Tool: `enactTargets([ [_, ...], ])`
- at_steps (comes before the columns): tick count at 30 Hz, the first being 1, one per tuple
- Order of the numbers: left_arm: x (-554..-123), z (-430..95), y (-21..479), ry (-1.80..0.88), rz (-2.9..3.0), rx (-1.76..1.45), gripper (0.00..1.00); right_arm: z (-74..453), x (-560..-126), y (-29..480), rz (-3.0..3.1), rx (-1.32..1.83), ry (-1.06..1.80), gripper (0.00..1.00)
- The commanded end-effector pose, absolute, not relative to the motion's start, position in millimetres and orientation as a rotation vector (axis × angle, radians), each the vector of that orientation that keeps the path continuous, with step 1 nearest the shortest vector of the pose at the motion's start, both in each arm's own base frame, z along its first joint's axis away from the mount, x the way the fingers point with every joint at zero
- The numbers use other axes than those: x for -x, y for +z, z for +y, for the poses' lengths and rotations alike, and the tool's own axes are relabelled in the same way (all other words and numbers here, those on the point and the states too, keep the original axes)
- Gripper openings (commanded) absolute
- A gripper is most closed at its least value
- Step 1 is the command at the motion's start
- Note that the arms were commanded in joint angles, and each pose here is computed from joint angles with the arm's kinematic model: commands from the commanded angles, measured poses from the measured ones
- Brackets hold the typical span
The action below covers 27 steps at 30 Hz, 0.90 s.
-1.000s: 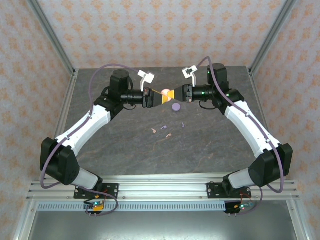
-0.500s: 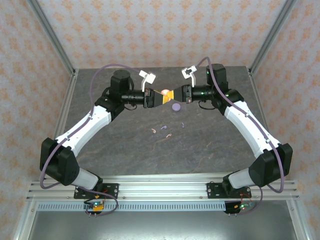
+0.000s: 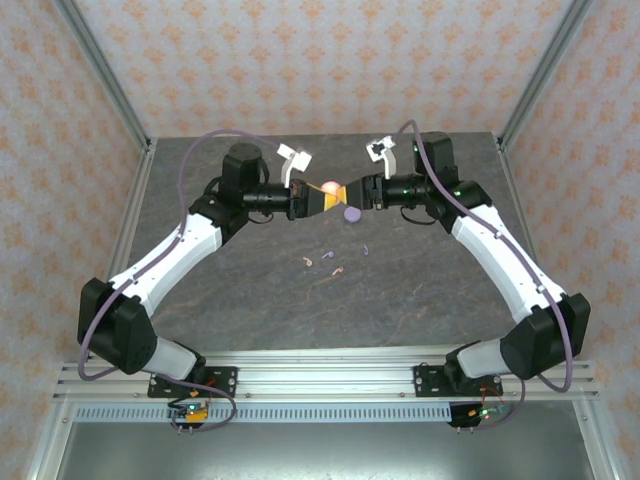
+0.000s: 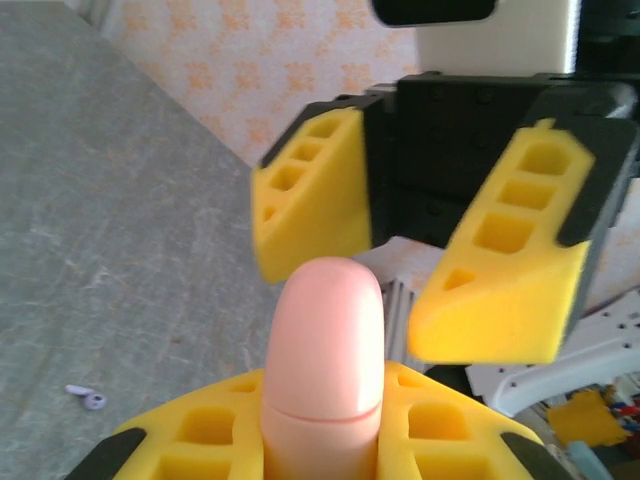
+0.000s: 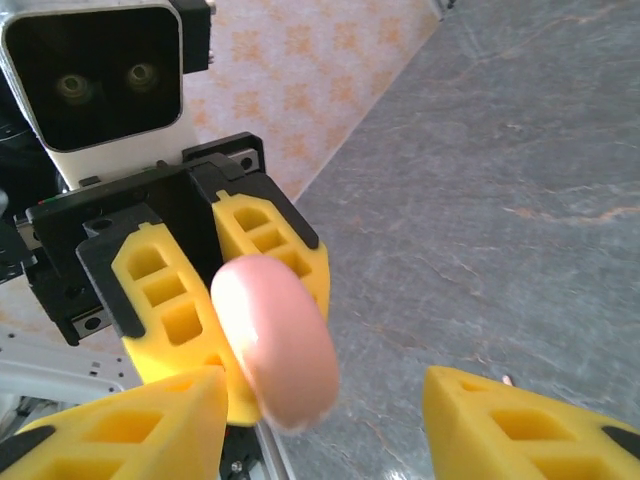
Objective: Insert the wireless bluetooth earbuds into the charging case
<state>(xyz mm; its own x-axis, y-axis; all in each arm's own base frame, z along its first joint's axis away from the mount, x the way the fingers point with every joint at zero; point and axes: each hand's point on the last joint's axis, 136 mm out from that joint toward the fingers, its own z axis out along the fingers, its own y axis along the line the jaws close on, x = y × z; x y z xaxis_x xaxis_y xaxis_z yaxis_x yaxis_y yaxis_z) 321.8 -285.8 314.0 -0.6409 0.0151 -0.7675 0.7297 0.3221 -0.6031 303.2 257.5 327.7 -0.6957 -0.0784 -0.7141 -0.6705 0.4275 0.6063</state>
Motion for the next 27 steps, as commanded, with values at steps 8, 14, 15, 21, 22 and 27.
enactTargets([
  [8,-304.1,-285.8,320.4,-1.033,1.552,-0.897,0.07,240.4,-275.5,334.7,2.113,0.643,1.095,0.58],
  [14,-307.1,-286.1,314.6,-0.979,1.498,-0.899,0.05,246.3,-268.4,323.0,2.152,0.674,1.068,0.58],
  [15,-307.1,-286.6,312.7,-0.981,1.501,-0.9,0.05,246.8,-268.4,321.6,2.155,0.675,1.065,0.59],
  [21,-300.5,-291.6,314.6,-1.003,1.48,-0.924,0.05,252.6,-269.2,317.3,2.163,0.695,1.074,0.59],
  [22,-298.8,-292.5,314.7,-1.009,1.477,-0.931,0.05,253.3,-269.9,315.6,2.17,0.692,1.073,0.59],
  [27,-290.5,-297.7,315.3,-1.03,1.47,-0.961,0.05,255.3,-275.4,311.9,2.18,0.684,1.066,0.59],
])
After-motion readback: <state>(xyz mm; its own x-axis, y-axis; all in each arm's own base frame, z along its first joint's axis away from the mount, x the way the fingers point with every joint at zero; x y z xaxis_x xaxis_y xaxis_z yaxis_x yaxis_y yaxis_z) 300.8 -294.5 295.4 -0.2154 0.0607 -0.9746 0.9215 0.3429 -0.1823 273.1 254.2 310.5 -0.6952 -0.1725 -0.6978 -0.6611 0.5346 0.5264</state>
